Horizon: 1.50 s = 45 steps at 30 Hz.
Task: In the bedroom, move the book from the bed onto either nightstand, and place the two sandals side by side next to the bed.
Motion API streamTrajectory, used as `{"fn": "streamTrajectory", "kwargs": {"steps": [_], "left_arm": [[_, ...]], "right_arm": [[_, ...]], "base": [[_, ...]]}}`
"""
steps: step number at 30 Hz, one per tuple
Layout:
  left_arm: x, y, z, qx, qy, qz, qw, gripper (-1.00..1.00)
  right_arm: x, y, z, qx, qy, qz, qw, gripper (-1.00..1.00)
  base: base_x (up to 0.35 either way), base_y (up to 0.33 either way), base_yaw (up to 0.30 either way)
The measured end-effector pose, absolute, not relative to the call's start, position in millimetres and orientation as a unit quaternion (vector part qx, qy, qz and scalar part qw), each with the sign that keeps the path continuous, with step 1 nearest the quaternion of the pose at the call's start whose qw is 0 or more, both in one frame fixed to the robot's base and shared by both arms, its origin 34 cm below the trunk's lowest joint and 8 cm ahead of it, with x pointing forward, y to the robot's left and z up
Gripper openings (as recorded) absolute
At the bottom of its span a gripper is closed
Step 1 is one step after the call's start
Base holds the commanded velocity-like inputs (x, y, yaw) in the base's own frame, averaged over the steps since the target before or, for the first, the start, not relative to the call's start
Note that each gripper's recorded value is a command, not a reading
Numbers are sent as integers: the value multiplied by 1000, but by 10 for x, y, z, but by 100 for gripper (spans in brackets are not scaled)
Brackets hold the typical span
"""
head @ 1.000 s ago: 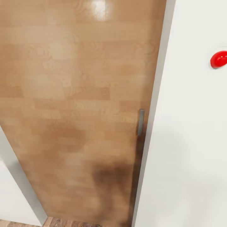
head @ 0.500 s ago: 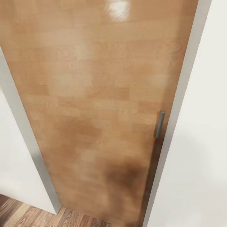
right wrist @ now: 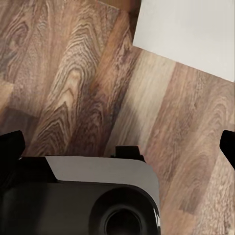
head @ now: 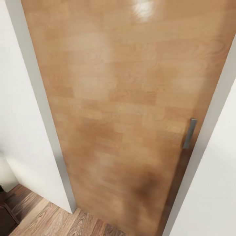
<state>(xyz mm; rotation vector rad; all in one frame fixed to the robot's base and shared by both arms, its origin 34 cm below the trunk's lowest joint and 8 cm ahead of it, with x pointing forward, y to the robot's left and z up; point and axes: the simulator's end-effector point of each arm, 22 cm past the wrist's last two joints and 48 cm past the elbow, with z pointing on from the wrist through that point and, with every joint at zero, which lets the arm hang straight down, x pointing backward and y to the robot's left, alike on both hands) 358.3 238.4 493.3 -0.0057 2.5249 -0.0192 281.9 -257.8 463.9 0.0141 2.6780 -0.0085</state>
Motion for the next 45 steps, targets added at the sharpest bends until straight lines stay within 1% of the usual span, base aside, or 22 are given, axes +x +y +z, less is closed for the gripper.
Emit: {"fn": "streamTrajectory", "kwargs": {"steps": [45], "left_arm": [[3583,2384,4933,-2,953,-7,303,100]], "right_arm": [[2814,-2577,4638,5,973,-3,229,100]], "base": [[0,0,292]]}}
